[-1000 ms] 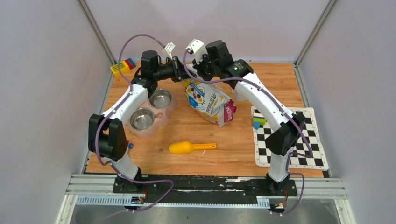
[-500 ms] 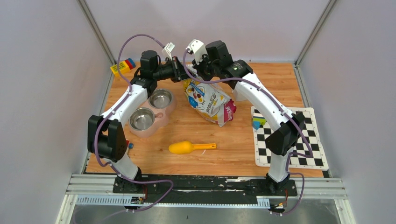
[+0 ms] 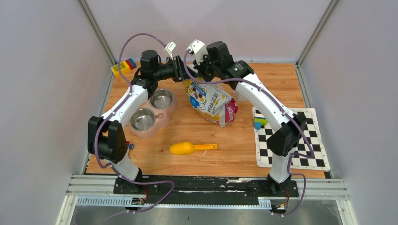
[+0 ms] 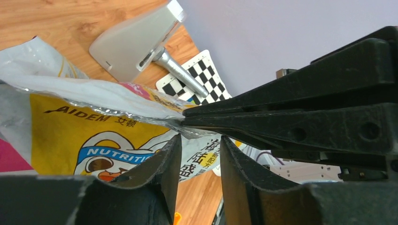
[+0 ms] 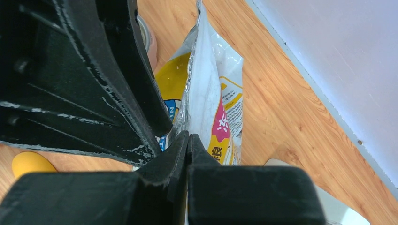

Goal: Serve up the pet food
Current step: Open the pet food bag at the center of the board.

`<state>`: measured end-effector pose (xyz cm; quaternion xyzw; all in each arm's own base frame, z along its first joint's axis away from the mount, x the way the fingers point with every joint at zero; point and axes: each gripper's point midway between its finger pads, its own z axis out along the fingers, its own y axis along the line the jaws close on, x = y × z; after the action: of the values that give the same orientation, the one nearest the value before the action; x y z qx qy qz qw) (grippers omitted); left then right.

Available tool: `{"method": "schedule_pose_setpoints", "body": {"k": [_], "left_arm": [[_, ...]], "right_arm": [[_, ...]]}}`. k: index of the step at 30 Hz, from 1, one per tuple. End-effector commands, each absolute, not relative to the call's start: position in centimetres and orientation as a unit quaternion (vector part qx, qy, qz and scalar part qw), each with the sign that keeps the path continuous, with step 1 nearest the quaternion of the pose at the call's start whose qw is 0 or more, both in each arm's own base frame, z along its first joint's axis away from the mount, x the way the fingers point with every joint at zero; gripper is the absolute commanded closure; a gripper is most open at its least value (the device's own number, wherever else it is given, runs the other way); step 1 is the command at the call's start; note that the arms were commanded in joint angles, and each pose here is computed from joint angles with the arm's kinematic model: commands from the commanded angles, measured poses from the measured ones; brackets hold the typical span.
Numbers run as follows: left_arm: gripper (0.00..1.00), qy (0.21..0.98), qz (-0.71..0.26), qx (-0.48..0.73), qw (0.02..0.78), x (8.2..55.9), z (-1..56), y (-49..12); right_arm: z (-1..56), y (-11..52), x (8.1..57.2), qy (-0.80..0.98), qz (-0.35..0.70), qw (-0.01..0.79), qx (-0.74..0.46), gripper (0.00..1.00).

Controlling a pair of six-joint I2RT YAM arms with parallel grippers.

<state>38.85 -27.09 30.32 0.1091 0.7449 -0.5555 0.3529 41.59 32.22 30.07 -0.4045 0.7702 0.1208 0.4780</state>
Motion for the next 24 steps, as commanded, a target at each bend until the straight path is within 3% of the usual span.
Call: {"method": "schedule_pose_setpoints", "body": {"k": [1,24], "left_arm": [[0.56,0.701,-0.581,0.150,0.386,37.2,34.5,-27.4],[0.64,0.731,-0.546,0.138,0.385,38.0,31.5,-27.1]], "right_arm": [[31.1,32.0,41.9,0.767,0.113,0.494,-0.394,1.00],[31.0,31.7,42.2,0.771,0.121,0.494,-0.383,1.00]]}}
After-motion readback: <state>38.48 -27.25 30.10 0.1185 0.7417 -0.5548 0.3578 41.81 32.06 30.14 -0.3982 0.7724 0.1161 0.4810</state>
